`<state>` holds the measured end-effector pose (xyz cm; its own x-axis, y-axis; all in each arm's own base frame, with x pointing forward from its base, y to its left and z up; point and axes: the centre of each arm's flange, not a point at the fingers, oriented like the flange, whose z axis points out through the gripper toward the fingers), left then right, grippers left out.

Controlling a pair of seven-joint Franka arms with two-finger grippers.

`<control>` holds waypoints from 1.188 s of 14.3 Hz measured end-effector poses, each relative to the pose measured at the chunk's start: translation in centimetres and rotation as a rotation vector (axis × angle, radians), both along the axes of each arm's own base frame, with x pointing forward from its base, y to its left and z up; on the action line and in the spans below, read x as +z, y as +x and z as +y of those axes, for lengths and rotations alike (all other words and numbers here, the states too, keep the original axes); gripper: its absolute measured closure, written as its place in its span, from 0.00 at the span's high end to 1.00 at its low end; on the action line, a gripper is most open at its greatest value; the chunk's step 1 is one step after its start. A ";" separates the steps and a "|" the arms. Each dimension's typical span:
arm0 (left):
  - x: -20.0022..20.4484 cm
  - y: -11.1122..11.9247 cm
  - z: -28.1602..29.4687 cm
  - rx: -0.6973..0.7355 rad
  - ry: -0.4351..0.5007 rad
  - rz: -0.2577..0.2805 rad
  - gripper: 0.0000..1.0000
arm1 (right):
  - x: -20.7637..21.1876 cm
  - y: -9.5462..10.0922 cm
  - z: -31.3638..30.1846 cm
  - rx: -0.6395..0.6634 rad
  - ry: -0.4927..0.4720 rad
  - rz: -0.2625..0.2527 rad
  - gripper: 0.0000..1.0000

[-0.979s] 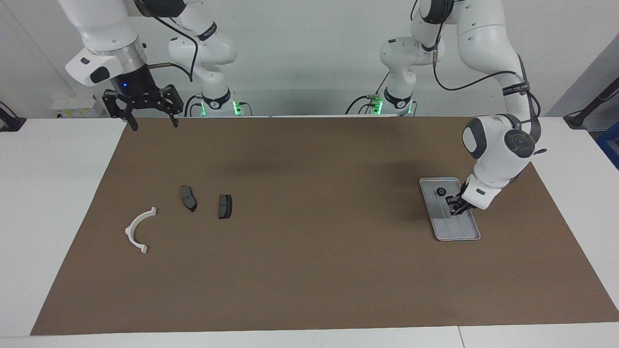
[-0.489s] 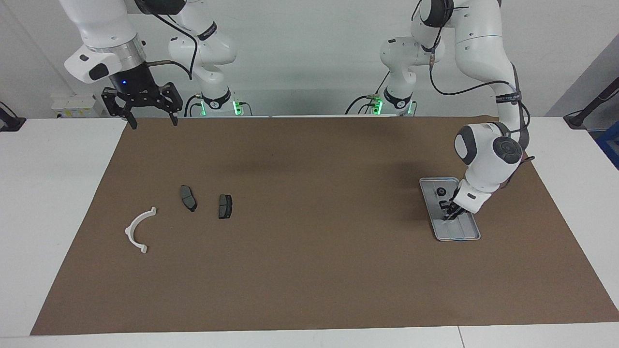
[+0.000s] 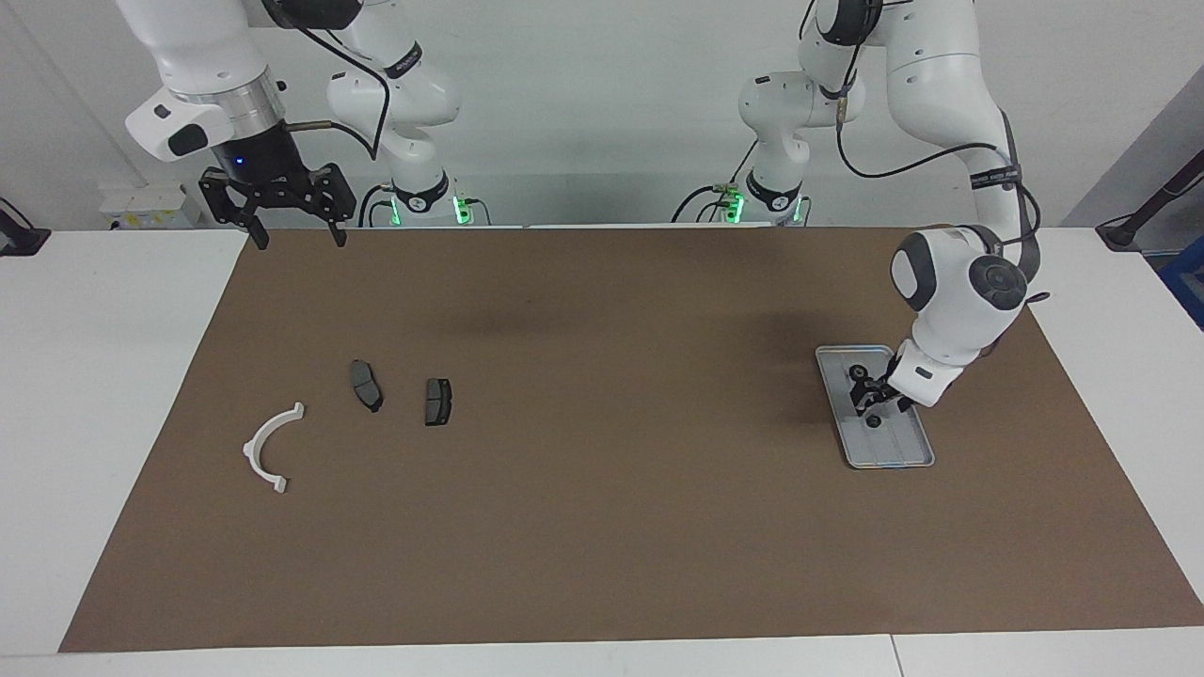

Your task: Pick bearing gear from pile to tray

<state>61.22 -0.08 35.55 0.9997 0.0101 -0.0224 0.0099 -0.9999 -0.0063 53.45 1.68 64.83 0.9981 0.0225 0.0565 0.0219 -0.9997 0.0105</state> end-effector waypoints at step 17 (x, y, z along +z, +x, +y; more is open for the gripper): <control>19.5 -7.9 -0.2 0.000 0.011 -0.003 1.00 | -0.2 0.0 0.0 0.000 0.000 0.004 1.00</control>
<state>53.34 -0.31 55.02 0.9998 0.0103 -0.0191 0.0100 -0.9998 -0.0177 53.45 1.69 64.66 0.9983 0.0227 0.0529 0.0222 -0.9997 0.0105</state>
